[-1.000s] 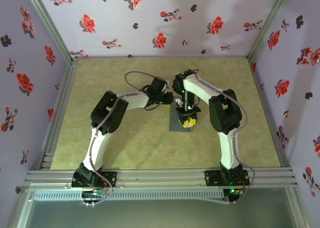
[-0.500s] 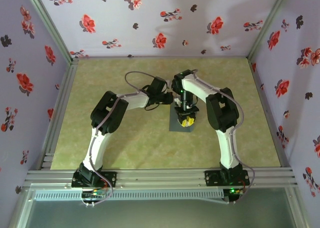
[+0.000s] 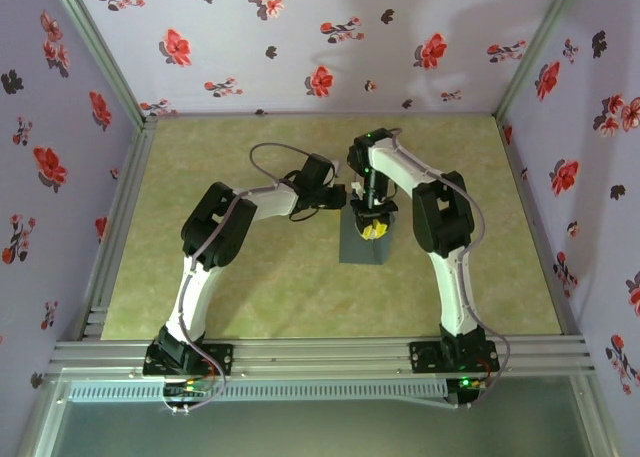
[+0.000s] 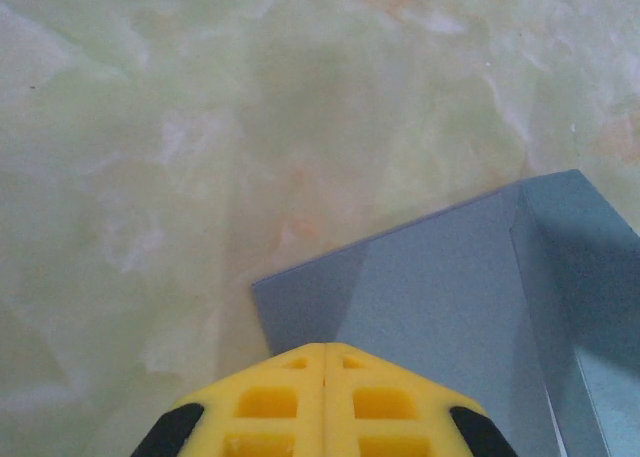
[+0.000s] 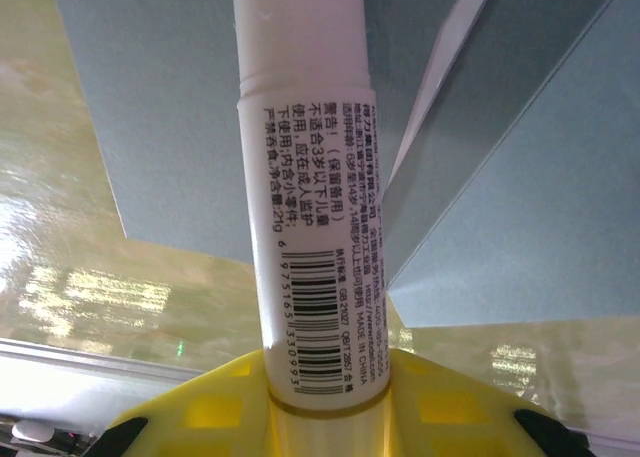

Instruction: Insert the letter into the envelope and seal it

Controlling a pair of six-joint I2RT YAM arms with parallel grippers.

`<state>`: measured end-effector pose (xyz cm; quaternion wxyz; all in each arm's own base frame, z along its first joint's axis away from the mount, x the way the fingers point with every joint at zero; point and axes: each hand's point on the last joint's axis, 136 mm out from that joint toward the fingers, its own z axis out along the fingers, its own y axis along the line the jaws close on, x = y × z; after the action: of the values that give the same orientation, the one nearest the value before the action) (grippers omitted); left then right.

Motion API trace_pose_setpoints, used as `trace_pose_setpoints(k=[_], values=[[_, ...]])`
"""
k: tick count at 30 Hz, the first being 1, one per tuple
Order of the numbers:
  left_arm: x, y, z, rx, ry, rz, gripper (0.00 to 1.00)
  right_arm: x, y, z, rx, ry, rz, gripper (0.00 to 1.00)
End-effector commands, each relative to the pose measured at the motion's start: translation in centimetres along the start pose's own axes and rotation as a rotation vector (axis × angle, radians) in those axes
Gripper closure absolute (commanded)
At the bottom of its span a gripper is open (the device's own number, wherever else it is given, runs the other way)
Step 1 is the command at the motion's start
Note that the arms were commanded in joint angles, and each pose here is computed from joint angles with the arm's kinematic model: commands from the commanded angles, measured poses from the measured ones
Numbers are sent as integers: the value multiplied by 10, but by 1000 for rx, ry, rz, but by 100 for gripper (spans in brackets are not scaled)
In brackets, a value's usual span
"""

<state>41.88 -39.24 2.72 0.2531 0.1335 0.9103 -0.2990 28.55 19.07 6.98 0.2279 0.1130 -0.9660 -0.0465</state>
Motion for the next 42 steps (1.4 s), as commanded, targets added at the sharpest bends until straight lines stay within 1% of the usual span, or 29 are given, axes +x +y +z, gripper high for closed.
trace_pose_setpoints(k=[1, 7, 11, 15, 25, 32, 37, 42], values=[[27, 7, 0, -40, 85, 2, 100, -10, 0, 1, -8, -5, 0, 100], [28, 7, 1, -40, 87, 3, 100, -15, 0, -5, -10, -19, 2, 100], [30, 8, 2, -44, 91, 0, 100, -11, 0, -7, -11, -16, -2, 100], [30, 9, 3, -47, 90, -8, 100, -1, 1, -7, -5, -8, -8, 100], [32, 12, 3, -59, 90, -17, 100, 38, 4, -6, 9, 29, -31, 100], [32, 13, 3, -59, 90, -24, 100, 58, 6, 3, -1, 69, -39, 100], [33, 12, 3, -59, 92, -23, 100, 59, 3, 12, 9, 96, -41, 100], [32, 11, 1, -57, 89, -15, 100, 46, 0, 14, 14, 87, -32, 100]])
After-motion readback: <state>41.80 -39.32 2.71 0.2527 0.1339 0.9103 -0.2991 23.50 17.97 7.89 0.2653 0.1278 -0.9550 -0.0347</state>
